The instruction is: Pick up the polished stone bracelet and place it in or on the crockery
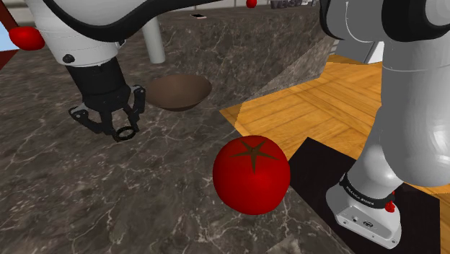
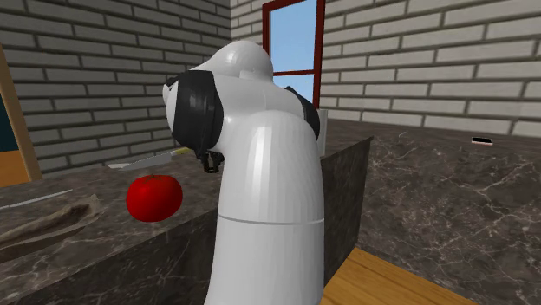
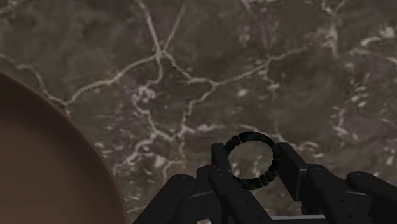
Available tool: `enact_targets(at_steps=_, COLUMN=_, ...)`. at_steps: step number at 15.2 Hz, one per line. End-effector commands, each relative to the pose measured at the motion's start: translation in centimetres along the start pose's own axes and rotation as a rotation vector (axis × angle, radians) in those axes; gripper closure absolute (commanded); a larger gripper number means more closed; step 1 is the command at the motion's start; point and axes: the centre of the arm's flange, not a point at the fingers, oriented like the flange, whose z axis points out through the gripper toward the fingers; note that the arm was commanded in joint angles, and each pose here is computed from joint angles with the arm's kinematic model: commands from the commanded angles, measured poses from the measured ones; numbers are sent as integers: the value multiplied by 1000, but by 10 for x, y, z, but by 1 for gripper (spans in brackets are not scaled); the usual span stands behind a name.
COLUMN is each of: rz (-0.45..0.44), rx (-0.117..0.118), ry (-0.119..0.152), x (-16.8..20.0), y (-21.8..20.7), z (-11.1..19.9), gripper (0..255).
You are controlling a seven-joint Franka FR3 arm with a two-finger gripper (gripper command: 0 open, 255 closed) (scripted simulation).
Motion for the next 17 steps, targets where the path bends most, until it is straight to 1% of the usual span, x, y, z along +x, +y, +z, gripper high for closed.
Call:
enact_targets(at_steps=1, rz=0, rx=-2, ry=-3, x=0, y=0, z=2, gripper=255)
enact_targets(at_steps=7, rz=0, rx=-2, ry=-3, x=0, y=0, z=2, gripper=255)
enact_targets(at_steps=17, rz=0, rx=-2, ry=-3, x=0, y=0, z=-51, gripper=255)
